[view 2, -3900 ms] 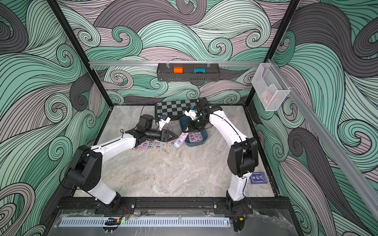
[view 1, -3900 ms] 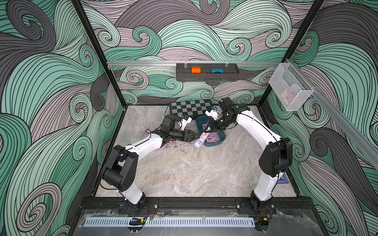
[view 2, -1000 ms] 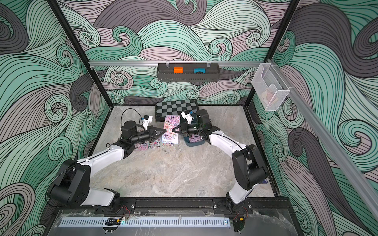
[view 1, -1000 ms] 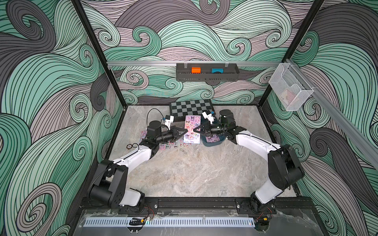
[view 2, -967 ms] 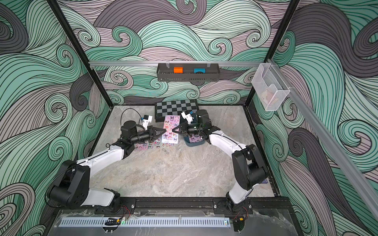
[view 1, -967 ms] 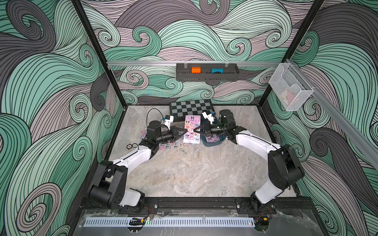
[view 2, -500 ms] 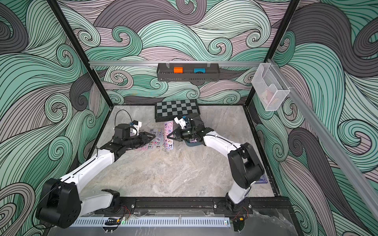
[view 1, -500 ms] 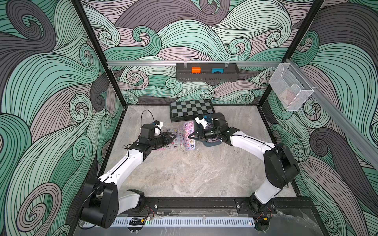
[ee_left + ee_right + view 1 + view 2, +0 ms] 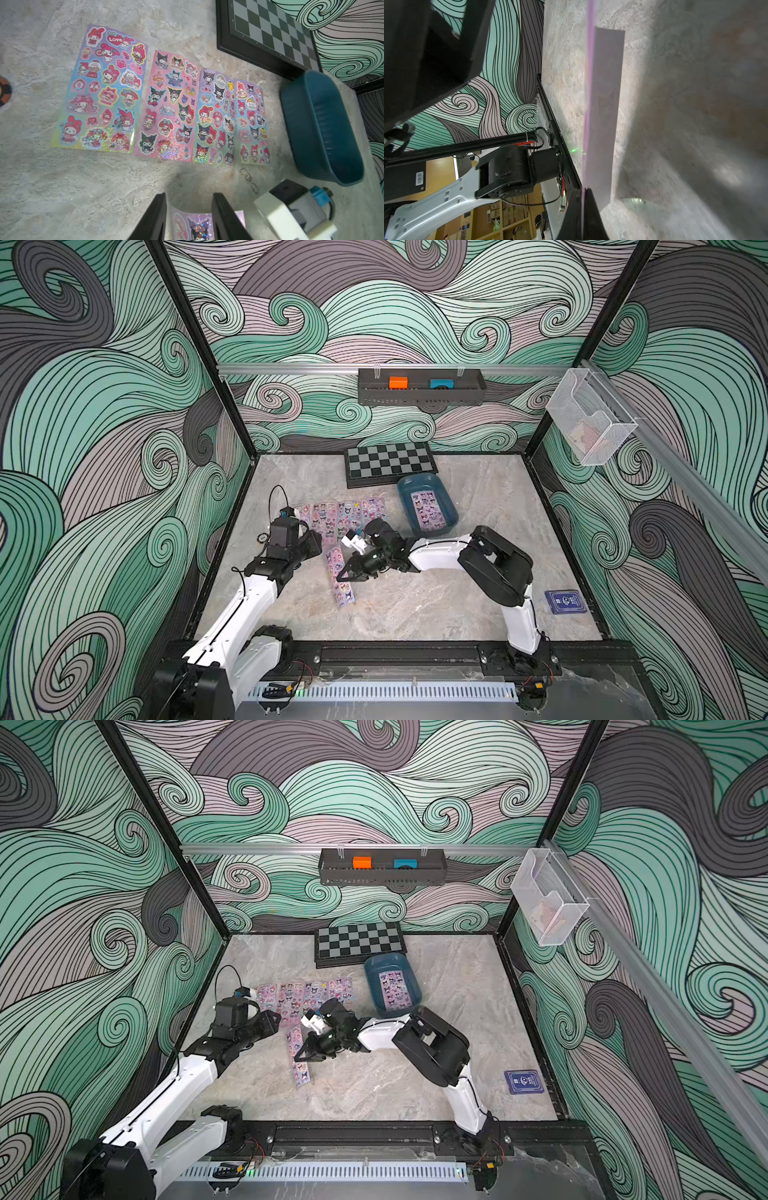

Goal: Take the stickers out of the storage box
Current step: Place the sticker at the center of the board.

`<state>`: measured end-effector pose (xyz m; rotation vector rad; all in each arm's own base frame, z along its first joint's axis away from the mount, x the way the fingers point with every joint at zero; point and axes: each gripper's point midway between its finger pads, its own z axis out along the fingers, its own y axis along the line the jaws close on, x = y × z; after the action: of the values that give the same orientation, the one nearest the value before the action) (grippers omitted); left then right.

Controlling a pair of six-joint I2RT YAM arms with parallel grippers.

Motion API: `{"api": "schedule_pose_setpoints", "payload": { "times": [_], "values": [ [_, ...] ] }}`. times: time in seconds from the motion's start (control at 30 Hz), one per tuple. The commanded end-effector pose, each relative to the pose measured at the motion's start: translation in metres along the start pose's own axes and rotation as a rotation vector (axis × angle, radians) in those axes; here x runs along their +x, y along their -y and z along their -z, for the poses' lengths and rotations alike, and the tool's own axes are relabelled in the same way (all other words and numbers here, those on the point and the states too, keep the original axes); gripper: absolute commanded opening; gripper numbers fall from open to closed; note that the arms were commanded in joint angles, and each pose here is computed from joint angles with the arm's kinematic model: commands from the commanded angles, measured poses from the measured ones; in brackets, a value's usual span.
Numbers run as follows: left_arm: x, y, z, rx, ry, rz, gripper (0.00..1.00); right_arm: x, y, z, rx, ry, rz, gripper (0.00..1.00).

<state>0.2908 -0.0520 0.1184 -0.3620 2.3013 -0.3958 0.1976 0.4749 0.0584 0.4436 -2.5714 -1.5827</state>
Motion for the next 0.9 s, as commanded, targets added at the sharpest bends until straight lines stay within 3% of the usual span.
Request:
{"api": "schedule_pose_setpoints", "payload": {
  "times": [0.0,0.2,0.5,0.87],
  "values": [
    [-0.014,0.002,0.008,0.004,0.060,-0.041,0.41,-0.031,-0.002,0.008,-0.016,0.132,-0.004,0.00],
    [-0.012,0.004,0.007,0.011,0.042,-0.047,0.41,-0.022,0.057,0.016,0.123,0.143,-0.091,0.01],
    [-0.010,0.012,0.004,0.049,0.010,-0.055,0.41,-0.004,0.063,-0.003,0.164,0.101,-0.129,0.05],
    [-0.010,0.019,0.005,0.091,0.014,-0.063,0.41,-0.013,0.073,-0.004,0.200,0.170,-0.159,0.13]
  ]
}}
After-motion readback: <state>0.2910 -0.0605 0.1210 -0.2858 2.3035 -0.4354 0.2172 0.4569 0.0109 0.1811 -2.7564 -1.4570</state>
